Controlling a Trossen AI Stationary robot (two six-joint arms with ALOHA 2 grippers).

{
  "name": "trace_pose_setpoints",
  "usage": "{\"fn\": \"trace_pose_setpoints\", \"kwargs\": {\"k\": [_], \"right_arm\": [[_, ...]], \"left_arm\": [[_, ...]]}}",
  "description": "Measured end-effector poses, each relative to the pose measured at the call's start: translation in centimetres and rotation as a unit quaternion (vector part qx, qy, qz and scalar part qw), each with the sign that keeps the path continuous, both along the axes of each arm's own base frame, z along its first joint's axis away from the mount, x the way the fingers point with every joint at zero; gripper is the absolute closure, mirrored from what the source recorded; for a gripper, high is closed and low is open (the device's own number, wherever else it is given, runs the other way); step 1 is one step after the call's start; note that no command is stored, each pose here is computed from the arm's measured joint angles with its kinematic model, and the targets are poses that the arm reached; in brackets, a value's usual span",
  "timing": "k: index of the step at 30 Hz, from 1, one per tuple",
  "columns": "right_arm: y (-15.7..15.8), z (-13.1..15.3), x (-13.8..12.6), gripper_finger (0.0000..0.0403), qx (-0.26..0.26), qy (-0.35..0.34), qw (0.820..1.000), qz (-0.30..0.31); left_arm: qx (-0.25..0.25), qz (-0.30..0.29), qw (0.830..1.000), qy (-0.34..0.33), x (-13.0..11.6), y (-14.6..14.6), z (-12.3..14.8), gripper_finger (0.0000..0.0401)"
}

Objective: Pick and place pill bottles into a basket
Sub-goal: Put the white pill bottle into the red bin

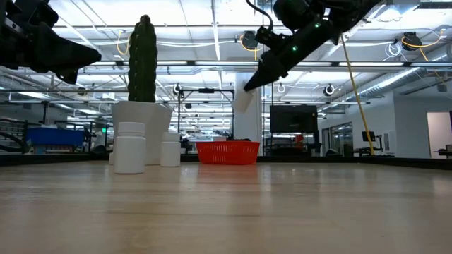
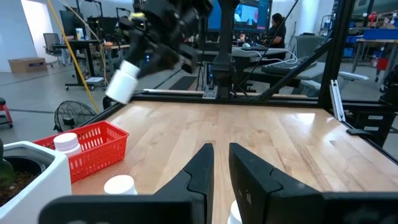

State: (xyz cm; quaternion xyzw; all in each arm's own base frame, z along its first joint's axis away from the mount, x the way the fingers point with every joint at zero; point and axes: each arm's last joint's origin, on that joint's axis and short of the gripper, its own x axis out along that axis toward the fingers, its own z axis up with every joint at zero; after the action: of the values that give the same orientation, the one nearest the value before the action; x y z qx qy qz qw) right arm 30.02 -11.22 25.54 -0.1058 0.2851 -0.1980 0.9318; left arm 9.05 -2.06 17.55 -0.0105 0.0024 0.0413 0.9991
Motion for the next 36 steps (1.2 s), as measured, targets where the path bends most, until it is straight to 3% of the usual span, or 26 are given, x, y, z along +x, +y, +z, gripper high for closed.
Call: {"fn": "trace_pose_setpoints", "kwargs": {"k": [9,13,28,36], "right_arm": [[-1.7,2.5,0.3,0.0254,0.013,-0.024,1.0,0.006],[-2.9,2.5,1.1,0.0254,0.046,0.01,0.999,-0.004],[-7.9,-1.1,7.2,0.0254,0.113,0.185,0.976,-0.006],[-9.1,-2.8,8.5,0.0254,0.141,0.209,0.968,-0.002]], "left_arm": [[0.0,0.0,1.0,0.0,0.0,0.0,0.0,0.0345],[0.0,0.0,1.0,0.0,0.0,0.0,0.0,0.0345],[0.0,0.0,1.0,0.0,0.0,0.0,0.0,0.0345],[0.0,0.0,1.0,0.0,0.0,0.0,0.0,0.0345]]}}
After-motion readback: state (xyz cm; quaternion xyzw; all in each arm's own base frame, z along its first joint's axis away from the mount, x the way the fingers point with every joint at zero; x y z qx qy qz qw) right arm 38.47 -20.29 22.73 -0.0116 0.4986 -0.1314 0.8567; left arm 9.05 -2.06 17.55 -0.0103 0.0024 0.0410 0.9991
